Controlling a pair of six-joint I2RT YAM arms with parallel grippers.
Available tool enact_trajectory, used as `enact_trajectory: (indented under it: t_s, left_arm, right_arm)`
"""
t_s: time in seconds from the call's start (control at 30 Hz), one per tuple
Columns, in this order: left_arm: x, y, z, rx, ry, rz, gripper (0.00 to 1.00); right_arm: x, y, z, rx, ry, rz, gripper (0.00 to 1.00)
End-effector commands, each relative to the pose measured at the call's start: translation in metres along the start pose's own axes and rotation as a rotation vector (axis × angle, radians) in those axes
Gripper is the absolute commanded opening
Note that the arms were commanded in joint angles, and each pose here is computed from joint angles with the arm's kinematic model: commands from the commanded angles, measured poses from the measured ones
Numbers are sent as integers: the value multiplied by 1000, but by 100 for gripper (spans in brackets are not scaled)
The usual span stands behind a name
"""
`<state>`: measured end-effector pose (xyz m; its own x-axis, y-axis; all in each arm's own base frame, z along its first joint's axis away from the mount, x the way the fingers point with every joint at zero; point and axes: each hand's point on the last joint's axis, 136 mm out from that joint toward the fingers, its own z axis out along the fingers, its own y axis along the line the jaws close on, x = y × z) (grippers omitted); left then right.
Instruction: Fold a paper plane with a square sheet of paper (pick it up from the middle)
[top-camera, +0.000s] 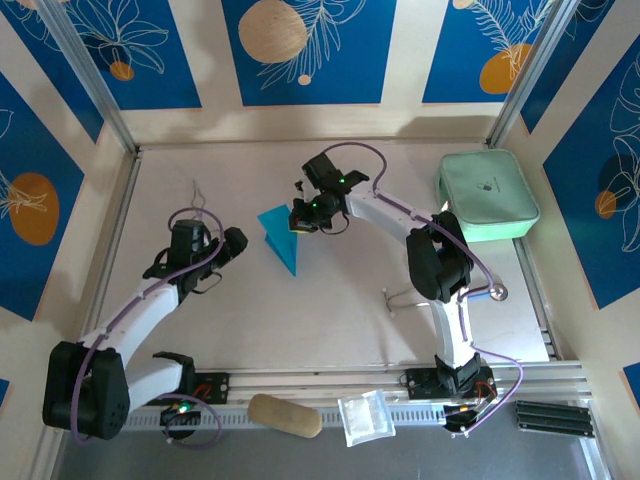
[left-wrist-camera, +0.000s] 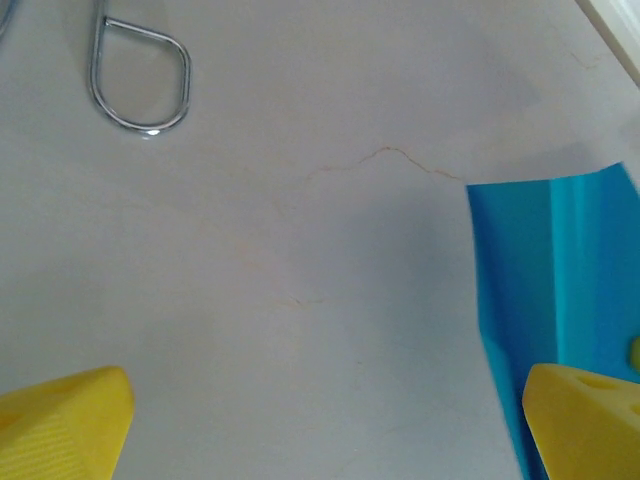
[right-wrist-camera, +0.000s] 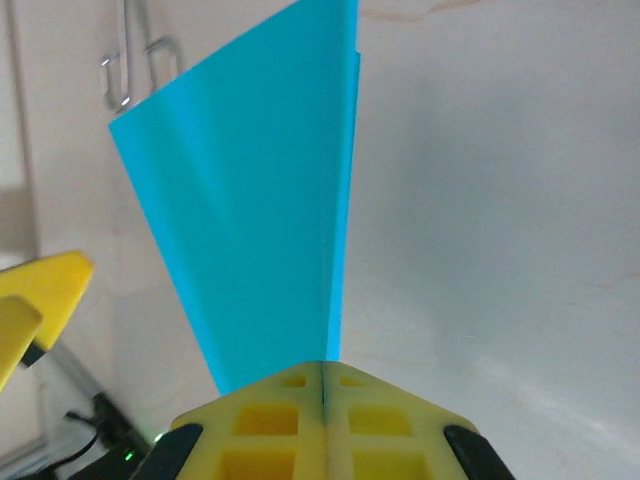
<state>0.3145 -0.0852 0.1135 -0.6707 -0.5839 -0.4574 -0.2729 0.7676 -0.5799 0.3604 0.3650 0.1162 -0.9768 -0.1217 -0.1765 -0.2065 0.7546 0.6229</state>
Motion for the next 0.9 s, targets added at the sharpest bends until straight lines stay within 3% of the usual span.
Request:
enact_trajectory:
  t_s: [0.0, 0.27, 0.47, 0.67, 0.87]
  left_arm:
    - [5, -11, 3, 85, 28, -41, 96]
    - [27, -35, 31, 236, 165, -120, 71]
    - [45, -46, 54, 263, 242, -141, 48]
    - [50, -57, 65, 308, 256, -148, 47]
    - [63, -66, 77, 317, 303, -143, 37]
  right_arm:
    - [4, 11, 9, -189, 53, -5, 0]
    - [17, -24, 31, -215, 101, 77, 0]
    - [22, -39, 37, -209, 113, 110, 0]
    - [25, -43, 40, -201, 121, 115, 0]
    - [25, -44, 41, -199, 125, 120, 0]
